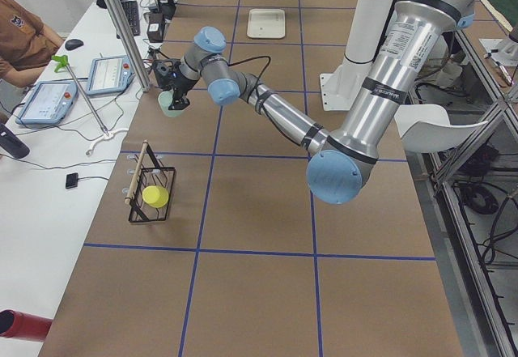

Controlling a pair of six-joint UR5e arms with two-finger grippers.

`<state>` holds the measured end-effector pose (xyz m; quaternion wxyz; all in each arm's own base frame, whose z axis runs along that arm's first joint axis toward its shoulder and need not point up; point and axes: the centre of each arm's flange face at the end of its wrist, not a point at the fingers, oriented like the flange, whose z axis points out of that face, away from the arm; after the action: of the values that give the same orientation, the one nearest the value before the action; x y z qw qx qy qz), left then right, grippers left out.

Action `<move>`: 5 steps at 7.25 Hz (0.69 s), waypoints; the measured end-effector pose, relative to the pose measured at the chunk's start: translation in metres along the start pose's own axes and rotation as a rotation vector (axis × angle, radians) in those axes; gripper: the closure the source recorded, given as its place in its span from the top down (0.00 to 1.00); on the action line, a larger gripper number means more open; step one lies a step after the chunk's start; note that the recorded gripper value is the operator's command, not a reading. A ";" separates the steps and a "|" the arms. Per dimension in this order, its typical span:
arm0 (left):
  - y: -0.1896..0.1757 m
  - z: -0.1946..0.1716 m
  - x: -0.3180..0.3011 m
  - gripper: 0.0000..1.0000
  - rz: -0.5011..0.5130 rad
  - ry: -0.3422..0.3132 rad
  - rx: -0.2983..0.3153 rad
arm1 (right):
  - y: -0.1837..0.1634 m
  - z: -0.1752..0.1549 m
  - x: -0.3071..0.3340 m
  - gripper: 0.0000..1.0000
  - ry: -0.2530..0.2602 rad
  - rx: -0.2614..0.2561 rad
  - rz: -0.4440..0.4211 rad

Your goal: Left arm grabs green cup and hands to right arm on tray

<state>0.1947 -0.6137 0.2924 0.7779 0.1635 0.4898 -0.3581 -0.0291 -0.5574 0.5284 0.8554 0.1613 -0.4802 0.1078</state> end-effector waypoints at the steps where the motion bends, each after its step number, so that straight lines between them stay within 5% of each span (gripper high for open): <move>1: 0.014 0.001 0.012 0.20 -0.054 0.017 -0.019 | 0.006 0.005 -0.016 1.00 -0.049 0.017 0.053; 5: 0.072 -0.032 0.058 0.20 -0.391 0.141 0.006 | 0.019 0.019 -0.092 1.00 -0.251 0.038 0.220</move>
<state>0.2411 -0.5682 0.2195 0.6571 0.0923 0.5642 -0.4913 -0.0984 -0.5495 0.4626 0.7687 0.1359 -0.5959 0.1887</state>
